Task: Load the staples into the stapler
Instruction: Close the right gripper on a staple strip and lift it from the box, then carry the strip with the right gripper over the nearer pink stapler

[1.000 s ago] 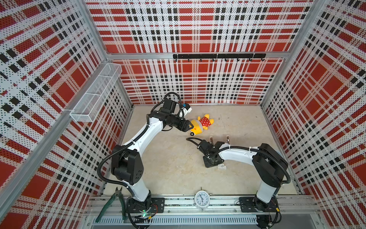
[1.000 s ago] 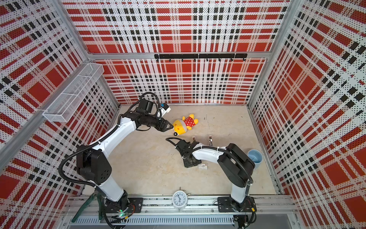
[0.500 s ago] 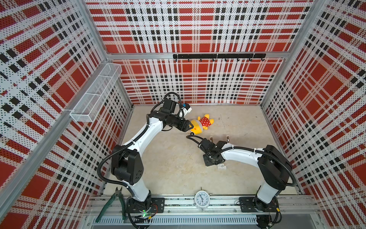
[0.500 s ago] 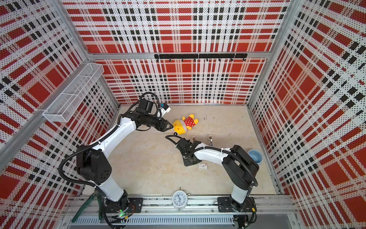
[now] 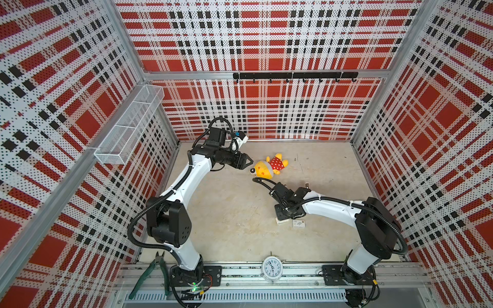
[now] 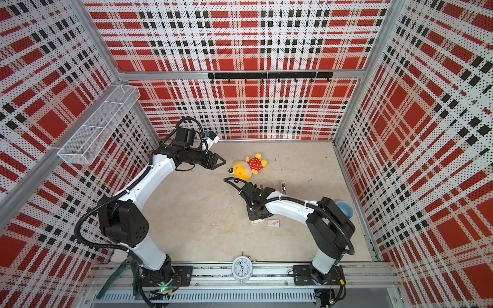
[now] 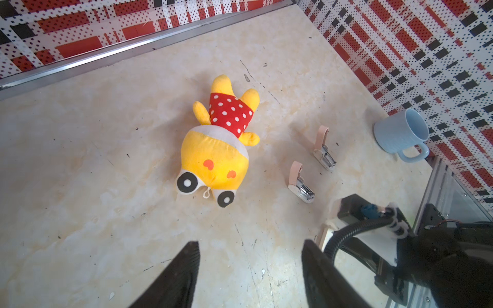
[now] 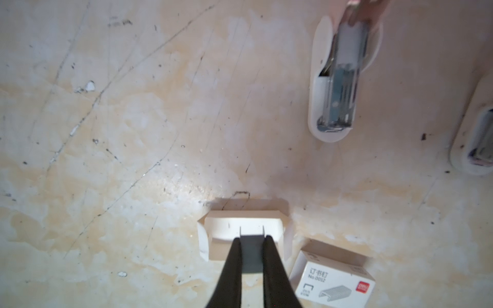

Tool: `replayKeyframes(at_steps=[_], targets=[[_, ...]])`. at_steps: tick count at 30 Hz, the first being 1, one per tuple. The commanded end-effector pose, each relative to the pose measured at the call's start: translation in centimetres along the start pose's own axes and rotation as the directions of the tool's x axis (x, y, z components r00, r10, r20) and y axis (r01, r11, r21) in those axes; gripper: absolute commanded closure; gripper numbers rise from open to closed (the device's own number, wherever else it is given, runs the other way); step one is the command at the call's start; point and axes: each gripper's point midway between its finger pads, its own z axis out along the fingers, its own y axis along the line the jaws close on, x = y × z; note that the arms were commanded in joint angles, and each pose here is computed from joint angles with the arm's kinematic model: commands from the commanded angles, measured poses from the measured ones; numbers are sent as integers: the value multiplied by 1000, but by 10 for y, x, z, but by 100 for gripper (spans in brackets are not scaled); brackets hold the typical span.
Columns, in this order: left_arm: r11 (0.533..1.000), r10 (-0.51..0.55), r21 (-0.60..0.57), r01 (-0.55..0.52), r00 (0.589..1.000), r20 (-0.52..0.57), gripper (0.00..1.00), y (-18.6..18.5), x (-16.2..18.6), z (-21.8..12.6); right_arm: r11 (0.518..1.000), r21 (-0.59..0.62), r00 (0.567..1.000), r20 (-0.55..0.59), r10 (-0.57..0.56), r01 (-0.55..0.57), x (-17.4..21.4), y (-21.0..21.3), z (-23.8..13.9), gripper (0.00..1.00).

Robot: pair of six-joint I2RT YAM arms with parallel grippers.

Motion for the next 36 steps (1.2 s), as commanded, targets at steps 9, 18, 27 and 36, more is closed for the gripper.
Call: replayKeyframes(at_steps=[9, 18, 27, 36], targets=[[1000, 11, -12, -11, 999, 33, 35, -6, -15, -16, 996, -65, 979, 194, 66, -54, -68, -16, -29, 89], [999, 25, -36, -24, 999, 26, 35, -3, -16, -19, 998, -48, 951, 307, 45, -32, -102, -25, -30, 88], [998, 35, -61, -34, 999, 13, 35, -1, -19, -24, 998, -52, 937, 343, 62, -47, -107, -32, -12, 87], [997, 30, -75, -29, 1000, 1, 35, 1, -21, -24, 1000, 1, 946, 325, 26, -28, -102, -41, 3, 87]])
